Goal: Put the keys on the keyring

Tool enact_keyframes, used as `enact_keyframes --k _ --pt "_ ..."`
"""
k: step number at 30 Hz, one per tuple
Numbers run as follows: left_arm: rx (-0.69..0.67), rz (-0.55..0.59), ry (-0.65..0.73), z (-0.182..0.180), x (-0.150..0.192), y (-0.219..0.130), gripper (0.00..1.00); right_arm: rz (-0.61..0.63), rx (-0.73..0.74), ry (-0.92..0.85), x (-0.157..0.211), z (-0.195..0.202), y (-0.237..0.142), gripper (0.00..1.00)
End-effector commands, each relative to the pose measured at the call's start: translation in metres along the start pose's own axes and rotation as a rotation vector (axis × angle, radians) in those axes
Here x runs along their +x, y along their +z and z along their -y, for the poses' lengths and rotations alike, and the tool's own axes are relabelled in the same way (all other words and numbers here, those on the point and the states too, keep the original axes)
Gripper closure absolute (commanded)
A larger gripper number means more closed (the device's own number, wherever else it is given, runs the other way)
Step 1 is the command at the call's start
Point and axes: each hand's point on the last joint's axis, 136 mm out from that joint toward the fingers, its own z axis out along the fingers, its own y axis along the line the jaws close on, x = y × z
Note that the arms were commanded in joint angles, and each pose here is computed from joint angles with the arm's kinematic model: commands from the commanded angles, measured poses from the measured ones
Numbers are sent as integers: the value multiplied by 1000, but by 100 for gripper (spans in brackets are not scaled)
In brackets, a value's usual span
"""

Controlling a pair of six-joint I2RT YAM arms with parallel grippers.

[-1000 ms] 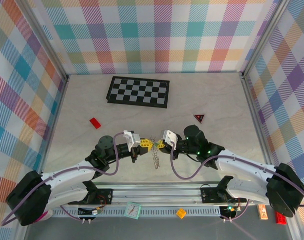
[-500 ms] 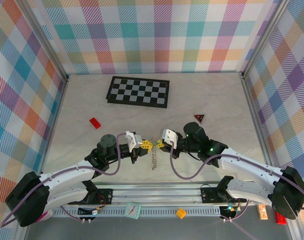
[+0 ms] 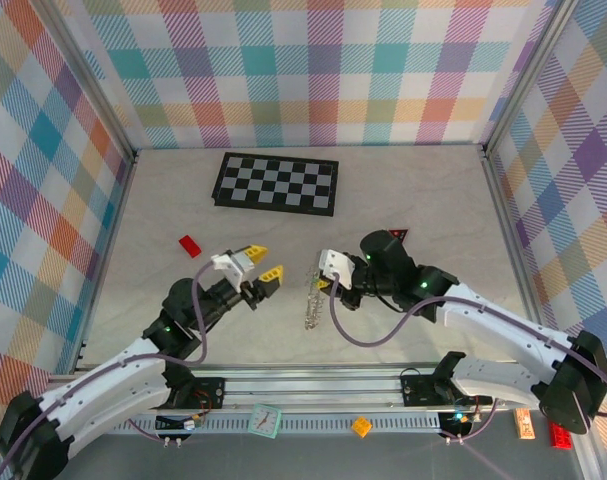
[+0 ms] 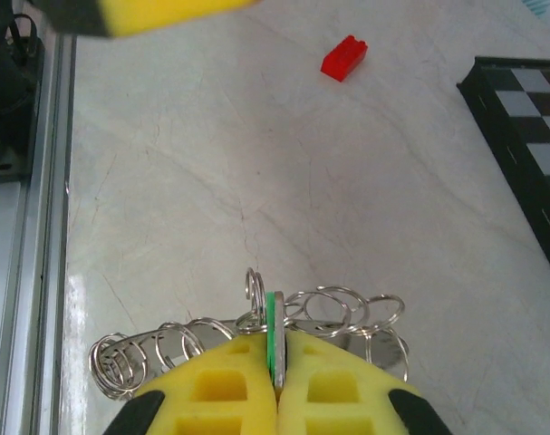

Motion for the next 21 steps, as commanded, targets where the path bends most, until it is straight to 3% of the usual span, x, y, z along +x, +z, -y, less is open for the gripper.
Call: enact_keyframes --k 1,5,13,16,21 --pt "-356 -10 -15 -60 -10 -21 41 52 -55 -32 -28 -4 7 100" --pt "-578 -34 -19 -97 -18 -43 35 124 -111 -38 -59 0 37 100" --pt "-717 -24 -75 -124 -21 -62 33 154 -152 -107 -92 22 104 100" --pt "-749 -7 -95 -130 -22 -70 31 85 -178 -115 -69 18 121 100" --pt "-782 -29 -119 -136 -7 -75 29 -120 -155 -104 6 12 129 100"
